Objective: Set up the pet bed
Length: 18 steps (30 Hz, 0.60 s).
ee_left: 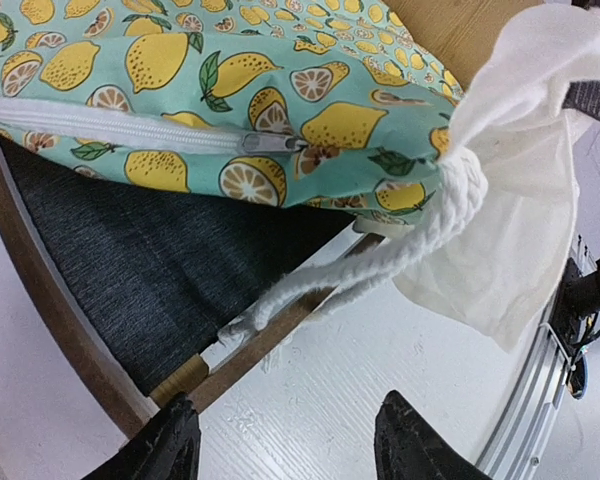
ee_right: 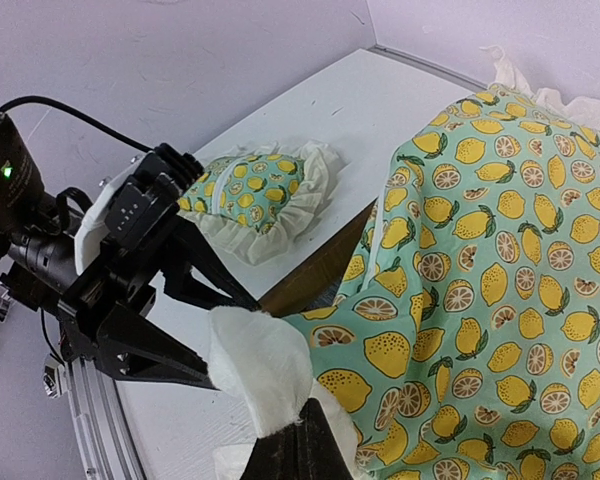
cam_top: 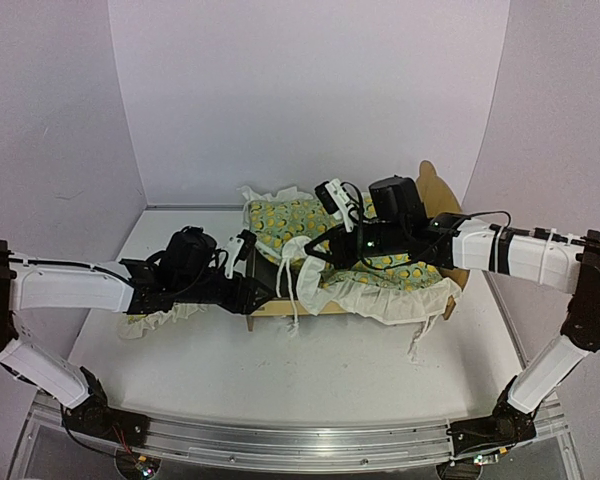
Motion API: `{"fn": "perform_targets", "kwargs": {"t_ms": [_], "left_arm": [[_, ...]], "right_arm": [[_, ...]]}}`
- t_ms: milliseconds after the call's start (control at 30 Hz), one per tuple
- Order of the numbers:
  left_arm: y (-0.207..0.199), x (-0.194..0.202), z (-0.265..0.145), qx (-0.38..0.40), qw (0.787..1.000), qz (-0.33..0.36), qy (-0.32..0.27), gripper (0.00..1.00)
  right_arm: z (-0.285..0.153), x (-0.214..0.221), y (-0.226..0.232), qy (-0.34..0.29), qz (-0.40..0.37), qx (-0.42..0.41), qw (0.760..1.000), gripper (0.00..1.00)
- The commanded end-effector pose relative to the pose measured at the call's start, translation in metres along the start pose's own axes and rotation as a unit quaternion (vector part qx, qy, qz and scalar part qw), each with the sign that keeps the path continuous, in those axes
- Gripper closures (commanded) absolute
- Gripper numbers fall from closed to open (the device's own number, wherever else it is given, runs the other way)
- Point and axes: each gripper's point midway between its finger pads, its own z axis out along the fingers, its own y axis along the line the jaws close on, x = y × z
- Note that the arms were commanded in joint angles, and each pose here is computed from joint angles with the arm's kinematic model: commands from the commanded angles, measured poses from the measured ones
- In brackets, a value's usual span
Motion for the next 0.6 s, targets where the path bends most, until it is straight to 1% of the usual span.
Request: {"fn": "perform_targets", "kwargs": {"t_ms": [0,167,233,300,333,400,433,467,533,567], "left_arm": [[-0.020,-0.039,0.014,0.043,0.998,0.035,-0.033,0.43],[-0.021,-0.047,0.042,0.053,0.996,0.058,-0.046,0.55],[-0.025,-0.050,0.049,0.067,0.994,0.065,-0.050,0.65],[-0.018,-0.043,0.057,0.053,0.996,0.059,-0.044,0.76],[-0.014,-0.038,0.060,0.047,0.997,0.057,-0.037,0.80],[-0.014,-0.025,0.061,0.058,0.997,0.050,-0.021,0.83],[-0.017,-0.019,0.060,0.068,0.997,0.045,-0.013,0.83],[-0.019,-0.014,0.056,0.077,0.996,0.037,-0.007,0.80],[-0.020,-0.009,0.042,0.080,0.996,0.026,-0.007,0.65],[-0.023,-0.014,0.028,0.082,0.996,0.024,-0.019,0.57]], "right_arm": [[-0.008,-0.028,0.011,-0.031,-0.019,-0.017,0.999,1.00],[-0.007,-0.029,0.015,-0.030,-0.019,-0.027,0.999,1.00],[-0.005,-0.027,0.017,-0.024,-0.021,-0.034,0.999,1.00],[-0.002,-0.020,0.017,-0.010,-0.028,-0.032,0.999,1.00],[0.000,-0.018,0.016,-0.004,-0.031,-0.025,0.999,1.00],[0.004,-0.014,0.014,0.008,-0.032,-0.020,0.999,1.00],[0.006,-0.012,0.013,0.013,-0.032,-0.019,0.999,1.00],[0.009,-0.010,0.010,0.019,-0.030,-0.010,0.999,1.00],[0.014,-0.003,0.003,0.031,-0.025,0.009,0.999,1.00],[0.016,0.002,0.002,0.038,-0.023,0.012,0.999,1.00]]}}
